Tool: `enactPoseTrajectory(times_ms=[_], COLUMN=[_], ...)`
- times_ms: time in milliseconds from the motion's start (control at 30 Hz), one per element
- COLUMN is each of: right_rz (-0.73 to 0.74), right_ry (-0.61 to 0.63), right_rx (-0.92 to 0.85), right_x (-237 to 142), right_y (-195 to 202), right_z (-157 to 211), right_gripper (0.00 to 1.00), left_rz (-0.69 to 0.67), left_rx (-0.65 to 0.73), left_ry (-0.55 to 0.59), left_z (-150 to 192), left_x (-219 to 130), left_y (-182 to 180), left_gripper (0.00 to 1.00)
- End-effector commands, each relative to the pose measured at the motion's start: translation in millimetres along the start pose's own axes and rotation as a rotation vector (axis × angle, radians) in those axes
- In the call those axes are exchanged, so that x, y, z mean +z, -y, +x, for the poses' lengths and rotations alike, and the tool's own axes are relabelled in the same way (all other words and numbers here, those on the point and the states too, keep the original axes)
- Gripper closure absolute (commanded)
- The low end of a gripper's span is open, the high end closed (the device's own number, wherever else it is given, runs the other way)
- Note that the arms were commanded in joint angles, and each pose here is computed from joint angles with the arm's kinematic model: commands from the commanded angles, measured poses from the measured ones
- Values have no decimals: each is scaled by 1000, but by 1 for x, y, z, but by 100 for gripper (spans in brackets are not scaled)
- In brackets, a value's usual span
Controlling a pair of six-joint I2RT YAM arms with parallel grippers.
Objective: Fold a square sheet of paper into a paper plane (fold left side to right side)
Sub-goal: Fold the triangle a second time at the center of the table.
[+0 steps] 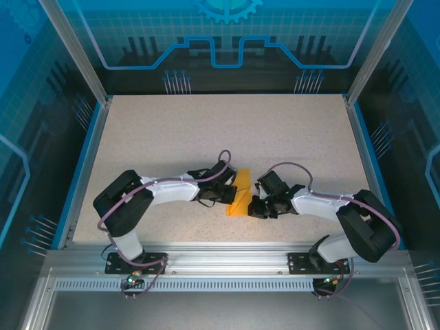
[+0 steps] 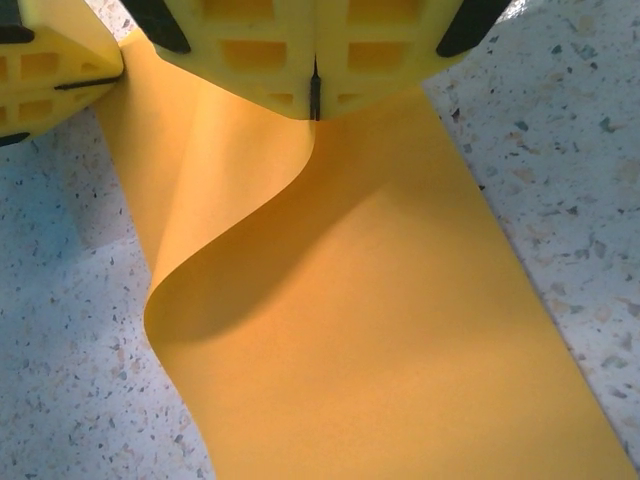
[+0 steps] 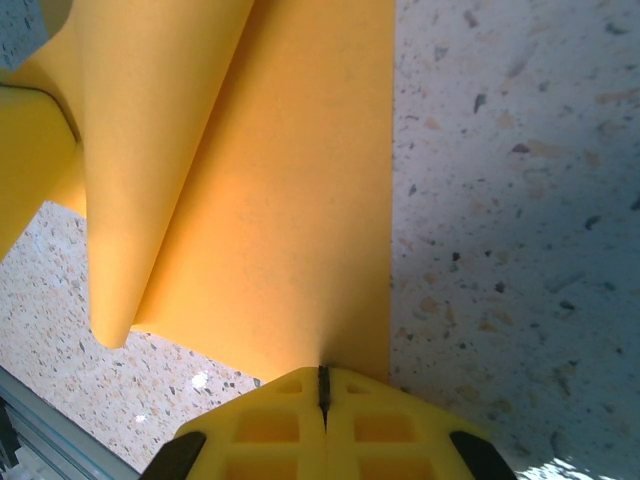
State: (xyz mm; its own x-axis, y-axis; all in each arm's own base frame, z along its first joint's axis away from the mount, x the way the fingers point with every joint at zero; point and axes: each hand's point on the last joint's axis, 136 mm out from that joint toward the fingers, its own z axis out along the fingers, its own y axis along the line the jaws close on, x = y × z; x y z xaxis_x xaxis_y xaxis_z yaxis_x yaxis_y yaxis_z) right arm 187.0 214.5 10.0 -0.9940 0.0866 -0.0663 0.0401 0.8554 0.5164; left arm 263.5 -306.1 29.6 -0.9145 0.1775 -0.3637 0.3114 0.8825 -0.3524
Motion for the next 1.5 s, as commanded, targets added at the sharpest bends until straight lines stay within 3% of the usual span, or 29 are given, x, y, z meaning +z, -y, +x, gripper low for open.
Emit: enactPoseTrajectory(times_ms=[0, 1467], right_rz=[115, 132], right_ry=[-69, -84], right_rx=[11, 11], right_x=[5, 6], right_y=[27, 30], right_z=[21, 23], right_gripper=[100, 100], left_rz=[-35, -91], left_rx=[27, 62], left_ry=[-1, -2], left_z=[-6, -12], left_x=[0, 7], left_y=[-6, -14], left_gripper=[98, 98])
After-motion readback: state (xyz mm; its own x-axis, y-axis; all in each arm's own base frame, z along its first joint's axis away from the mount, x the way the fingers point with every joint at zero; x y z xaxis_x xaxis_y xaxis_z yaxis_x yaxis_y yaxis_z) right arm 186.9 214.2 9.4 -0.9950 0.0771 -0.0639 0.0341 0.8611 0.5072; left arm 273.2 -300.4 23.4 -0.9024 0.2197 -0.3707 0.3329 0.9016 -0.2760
